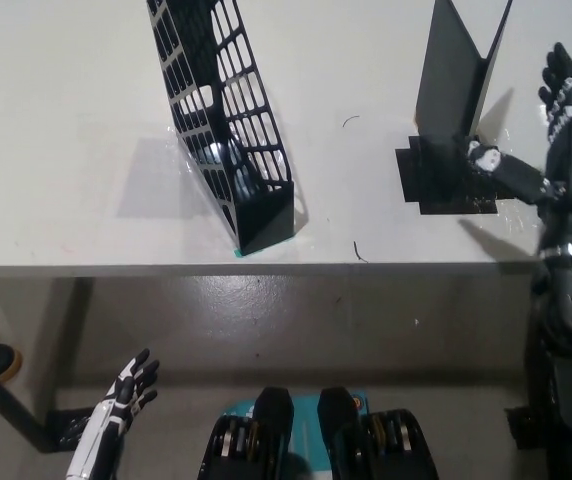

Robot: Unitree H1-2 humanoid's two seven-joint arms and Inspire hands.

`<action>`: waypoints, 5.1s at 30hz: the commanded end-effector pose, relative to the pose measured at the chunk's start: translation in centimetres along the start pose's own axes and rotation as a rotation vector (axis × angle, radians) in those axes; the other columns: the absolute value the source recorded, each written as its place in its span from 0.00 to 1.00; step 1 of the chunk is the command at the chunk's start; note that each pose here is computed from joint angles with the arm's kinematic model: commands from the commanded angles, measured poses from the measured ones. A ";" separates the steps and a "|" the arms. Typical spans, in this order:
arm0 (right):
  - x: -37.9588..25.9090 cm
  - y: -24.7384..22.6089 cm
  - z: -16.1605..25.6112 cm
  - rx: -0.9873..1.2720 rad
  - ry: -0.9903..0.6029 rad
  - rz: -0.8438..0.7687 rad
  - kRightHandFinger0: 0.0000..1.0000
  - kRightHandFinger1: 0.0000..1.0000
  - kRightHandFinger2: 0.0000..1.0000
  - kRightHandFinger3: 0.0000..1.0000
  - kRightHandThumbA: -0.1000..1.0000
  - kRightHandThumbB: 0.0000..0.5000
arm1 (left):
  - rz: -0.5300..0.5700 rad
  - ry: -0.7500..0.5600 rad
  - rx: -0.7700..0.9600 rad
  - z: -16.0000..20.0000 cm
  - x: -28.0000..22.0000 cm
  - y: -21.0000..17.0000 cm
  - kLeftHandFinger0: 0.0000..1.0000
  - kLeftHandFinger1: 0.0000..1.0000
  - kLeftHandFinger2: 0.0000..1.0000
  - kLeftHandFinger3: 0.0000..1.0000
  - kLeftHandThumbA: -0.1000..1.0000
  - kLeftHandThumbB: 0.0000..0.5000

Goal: A notebook is kept standing on the table on the right hand side and a black shelf is kept on the left hand side and the robot uses its right hand to grab the notebook and places it in the shelf

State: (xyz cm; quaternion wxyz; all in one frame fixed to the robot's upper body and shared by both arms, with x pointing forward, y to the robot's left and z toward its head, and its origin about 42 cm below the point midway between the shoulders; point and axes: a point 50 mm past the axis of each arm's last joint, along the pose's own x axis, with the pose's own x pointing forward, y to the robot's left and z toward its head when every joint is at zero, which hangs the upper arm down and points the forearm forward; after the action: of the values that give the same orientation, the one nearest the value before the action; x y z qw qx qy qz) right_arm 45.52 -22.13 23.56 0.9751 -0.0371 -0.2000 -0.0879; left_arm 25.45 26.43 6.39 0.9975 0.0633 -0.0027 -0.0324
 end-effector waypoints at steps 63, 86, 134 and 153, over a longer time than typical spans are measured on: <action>6.7 11.5 27.2 0.055 -0.778 -0.130 0.00 0.25 0.68 0.77 0.00 0.22 | -0.003 -0.061 0.009 0.6 0.4 0.9 1.00 1.00 1.00 1.00 1.00 0.16; 3.2 18.9 31.6 0.156 -0.811 0.016 0.00 0.17 0.63 0.76 0.00 0.23 | -0.013 -0.062 0.022 0.9 0.5 1.0 1.00 1.00 1.00 1.00 1.00 0.21; 5.6 27.9 13.4 0.012 -0.300 0.149 0.01 0.16 0.63 0.70 0.02 0.26 | -0.037 -0.054 0.043 1.1 0.9 1.0 1.00 1.00 1.00 1.00 1.00 0.22; 6.0 27.4 15.8 -0.065 -0.399 0.301 1.00 1.00 1.00 1.00 1.00 0.98 | -0.049 -0.051 0.042 0.9 0.3 1.0 1.00 1.00 1.00 1.00 1.00 0.17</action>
State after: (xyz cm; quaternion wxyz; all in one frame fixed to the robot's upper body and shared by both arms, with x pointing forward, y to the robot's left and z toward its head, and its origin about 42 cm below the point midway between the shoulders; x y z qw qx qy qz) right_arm 50.48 5.11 34.52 0.9424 -0.1135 -0.3082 0.0626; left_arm 25.84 26.97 6.45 0.9964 0.0718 -0.0056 -0.0454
